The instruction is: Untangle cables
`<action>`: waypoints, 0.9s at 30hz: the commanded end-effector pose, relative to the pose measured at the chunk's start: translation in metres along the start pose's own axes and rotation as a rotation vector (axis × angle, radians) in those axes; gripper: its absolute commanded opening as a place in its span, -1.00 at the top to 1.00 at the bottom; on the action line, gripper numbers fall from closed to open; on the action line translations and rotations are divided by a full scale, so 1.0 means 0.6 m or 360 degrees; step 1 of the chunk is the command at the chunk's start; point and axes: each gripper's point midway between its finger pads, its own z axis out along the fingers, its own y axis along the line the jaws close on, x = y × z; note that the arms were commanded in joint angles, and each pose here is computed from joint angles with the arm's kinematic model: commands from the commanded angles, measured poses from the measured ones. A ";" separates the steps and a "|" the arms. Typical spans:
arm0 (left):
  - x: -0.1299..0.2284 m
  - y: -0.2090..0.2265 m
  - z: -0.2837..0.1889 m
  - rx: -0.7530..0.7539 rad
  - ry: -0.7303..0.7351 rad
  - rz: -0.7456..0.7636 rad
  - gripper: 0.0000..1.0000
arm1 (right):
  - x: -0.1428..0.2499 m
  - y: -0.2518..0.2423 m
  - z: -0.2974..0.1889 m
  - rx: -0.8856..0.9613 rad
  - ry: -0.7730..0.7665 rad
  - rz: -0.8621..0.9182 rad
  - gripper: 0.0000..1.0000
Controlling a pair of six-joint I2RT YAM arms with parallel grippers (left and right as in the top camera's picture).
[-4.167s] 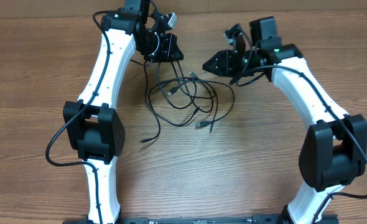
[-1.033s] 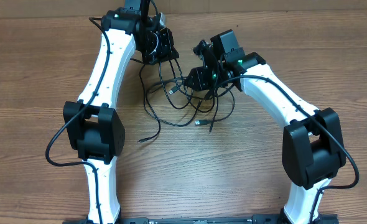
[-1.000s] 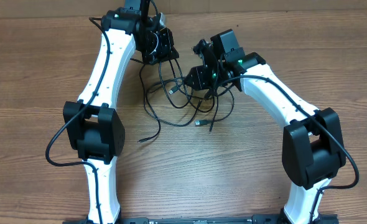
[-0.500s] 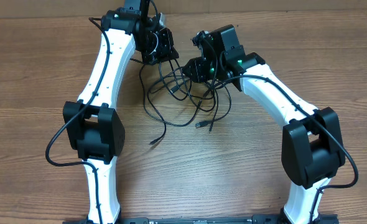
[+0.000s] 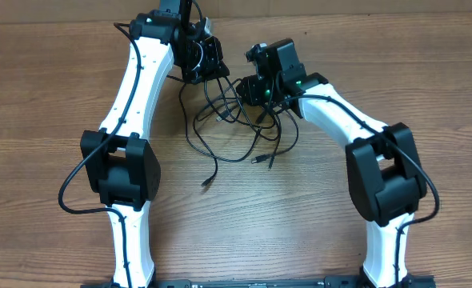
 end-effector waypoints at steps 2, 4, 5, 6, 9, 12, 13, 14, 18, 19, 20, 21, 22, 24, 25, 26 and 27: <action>0.008 -0.006 -0.001 0.0013 0.0024 0.0003 0.89 | -0.041 -0.027 -0.008 0.0129 -0.0145 -0.0015 0.58; 0.011 -0.004 -0.001 0.0008 0.0032 0.0027 0.87 | -0.069 -0.029 -0.026 0.0129 -0.0229 -0.0022 0.76; 0.012 -0.002 -0.001 0.0000 0.0038 0.0026 0.85 | -0.081 -0.029 -0.038 0.0131 -0.0260 -0.0024 0.82; 0.014 0.000 -0.001 -0.0010 0.0043 0.0025 0.81 | -0.094 -0.029 -0.051 0.0132 -0.0292 -0.0027 0.89; 0.017 0.002 -0.002 -0.0020 0.0054 0.0041 0.30 | -0.131 -0.023 -0.098 0.0134 -0.0395 -0.0039 0.93; 0.018 0.006 -0.002 -0.0038 0.0054 0.0047 -0.61 | -0.157 -0.008 -0.140 0.0127 -0.0474 -0.0058 0.93; 0.017 0.009 -0.002 -0.0057 0.0048 0.0045 -0.74 | -0.163 -0.003 -0.153 0.0124 -0.0493 -0.0064 0.93; 0.016 0.012 -0.002 -0.0073 0.0043 0.0045 -0.83 | -0.170 0.003 -0.167 0.0121 -0.0514 -0.0070 0.93; 0.015 0.018 -0.002 -0.0102 0.0037 0.0042 -0.90 | -0.193 0.023 -0.218 0.0108 -0.0596 -0.0093 0.93; 0.015 0.018 -0.002 -0.0101 0.0037 0.0042 -0.91 | -0.198 0.030 -0.229 0.0093 -0.0616 -0.0103 0.93; 0.015 0.018 -0.002 -0.0101 0.0037 0.0042 -0.90 | -0.203 0.039 -0.242 0.0067 -0.0637 -0.0114 0.93; 0.015 0.017 -0.002 -0.0101 0.0037 0.0042 -0.93 | -0.207 0.047 -0.251 0.0039 -0.0651 -0.0125 0.93; 0.015 0.017 -0.002 -0.0100 0.0038 0.0042 -0.93 | -0.211 0.058 -0.263 0.0005 -0.0668 -0.0138 0.93; 0.016 0.017 -0.002 -0.0099 0.0040 0.0041 -0.90 | -0.217 0.075 -0.283 -0.0053 -0.0696 -0.0163 0.93; 0.017 0.017 -0.002 -0.0099 0.0043 0.0040 -0.87 | -0.220 0.084 -0.294 -0.0081 -0.0710 -0.0175 0.93; 0.017 0.017 -0.002 -0.0099 0.0043 0.0039 -0.86 | -0.222 0.091 -0.302 -0.0105 -0.0722 -0.0186 0.93; 0.017 0.017 -0.002 -0.0099 0.0044 0.0042 -0.85 | -0.224 0.097 -0.311 -0.0122 -0.0735 -0.0195 0.93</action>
